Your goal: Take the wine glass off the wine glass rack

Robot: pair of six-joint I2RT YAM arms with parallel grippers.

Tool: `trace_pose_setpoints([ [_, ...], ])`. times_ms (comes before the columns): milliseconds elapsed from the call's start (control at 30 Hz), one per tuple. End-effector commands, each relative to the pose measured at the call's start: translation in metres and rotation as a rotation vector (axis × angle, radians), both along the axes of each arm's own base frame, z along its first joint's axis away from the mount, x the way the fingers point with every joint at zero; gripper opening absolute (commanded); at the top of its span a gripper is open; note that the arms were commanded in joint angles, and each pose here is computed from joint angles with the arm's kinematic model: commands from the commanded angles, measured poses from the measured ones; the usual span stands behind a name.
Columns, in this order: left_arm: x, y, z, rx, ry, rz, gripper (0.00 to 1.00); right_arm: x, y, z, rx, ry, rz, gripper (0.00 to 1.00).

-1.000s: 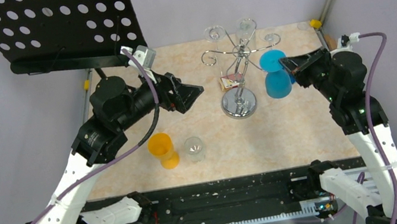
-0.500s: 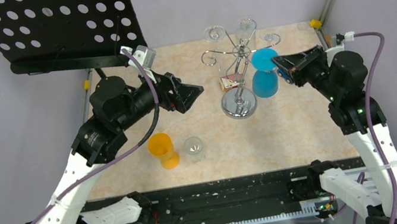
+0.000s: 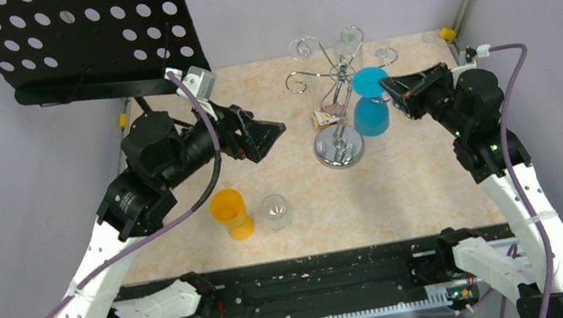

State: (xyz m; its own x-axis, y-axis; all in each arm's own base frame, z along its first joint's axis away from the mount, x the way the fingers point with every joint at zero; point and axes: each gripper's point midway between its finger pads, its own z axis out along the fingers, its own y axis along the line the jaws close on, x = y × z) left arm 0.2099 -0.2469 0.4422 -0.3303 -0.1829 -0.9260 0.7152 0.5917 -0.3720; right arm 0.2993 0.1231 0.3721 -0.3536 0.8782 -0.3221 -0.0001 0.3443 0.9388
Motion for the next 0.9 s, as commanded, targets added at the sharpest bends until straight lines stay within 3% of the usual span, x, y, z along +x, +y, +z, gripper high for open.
trace_pose_setpoints([
  [0,-0.004,0.007,0.021,-0.037,-0.05,0.013,0.93,0.011,-0.016,0.018,-0.023,-0.068,-0.091,0.0],
  [400,-0.006,0.007,0.022,-0.051,-0.036,0.01,0.93,0.005,-0.049,0.02,-0.067,-0.04,-0.265,0.0],
  [867,-0.017,-0.026,0.032,-0.174,0.045,-0.149,0.92,-0.052,-0.068,0.038,-0.119,-0.03,-0.305,0.0],
])
